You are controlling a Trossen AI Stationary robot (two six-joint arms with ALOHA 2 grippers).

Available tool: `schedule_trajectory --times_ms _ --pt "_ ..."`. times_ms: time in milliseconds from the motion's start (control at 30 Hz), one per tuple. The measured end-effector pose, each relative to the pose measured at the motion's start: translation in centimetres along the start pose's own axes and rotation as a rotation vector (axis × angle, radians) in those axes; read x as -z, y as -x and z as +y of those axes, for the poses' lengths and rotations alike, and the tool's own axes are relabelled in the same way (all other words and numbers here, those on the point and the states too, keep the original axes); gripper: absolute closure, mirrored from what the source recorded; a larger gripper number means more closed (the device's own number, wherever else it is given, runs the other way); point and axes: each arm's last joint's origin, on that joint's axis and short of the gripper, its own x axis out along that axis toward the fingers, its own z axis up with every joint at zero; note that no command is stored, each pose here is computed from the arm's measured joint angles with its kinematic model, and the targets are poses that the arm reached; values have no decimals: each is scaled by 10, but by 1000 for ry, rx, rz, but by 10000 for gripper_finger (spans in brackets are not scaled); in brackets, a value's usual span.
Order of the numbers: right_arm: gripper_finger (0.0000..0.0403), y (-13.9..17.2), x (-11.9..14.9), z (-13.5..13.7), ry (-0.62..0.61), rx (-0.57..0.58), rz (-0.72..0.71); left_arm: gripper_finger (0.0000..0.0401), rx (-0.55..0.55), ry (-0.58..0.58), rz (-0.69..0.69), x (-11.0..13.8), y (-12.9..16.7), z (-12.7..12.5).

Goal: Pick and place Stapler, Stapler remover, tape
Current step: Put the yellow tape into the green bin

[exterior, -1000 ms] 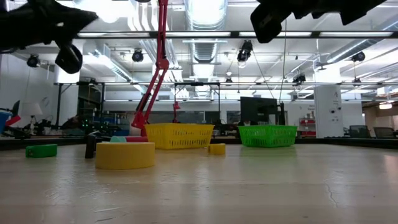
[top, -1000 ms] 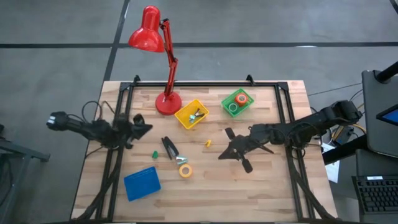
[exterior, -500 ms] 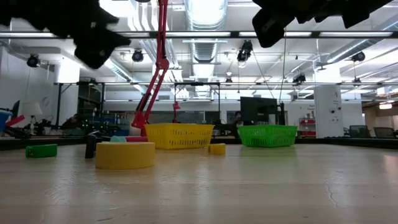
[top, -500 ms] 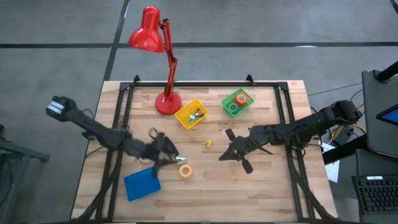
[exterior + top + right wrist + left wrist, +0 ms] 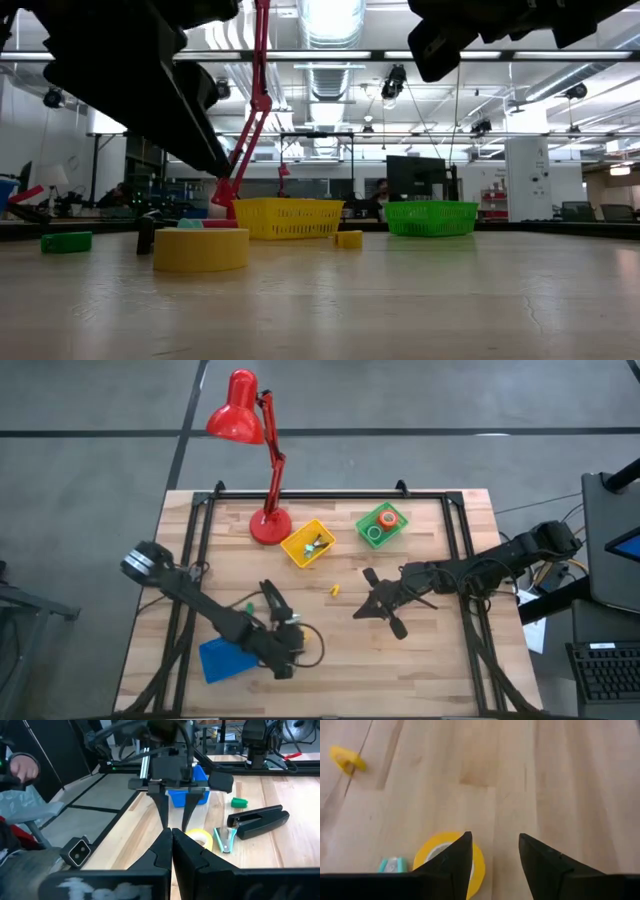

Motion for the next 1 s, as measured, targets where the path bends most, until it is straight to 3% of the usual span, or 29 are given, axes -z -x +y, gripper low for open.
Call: schedule_trajectory --times_ms 167,600,700,900,1000 --pt "394 0 2 2 -2 -6 5 241 -63 -3 105 8 -18 -4" --pt "394 -2 3 11 12 -25 3 249 -121 30 140 17 -32 -4" --pt "394 -2 3 12 24 -24 3 274 -121 43 135 16 -32 -3" --pt "394 -2 3 12 28 -24 9 370 -123 40 118 11 -33 1" --pt "394 -2 5 12 22 -24 12 372 -135 23 96 8 -34 4"
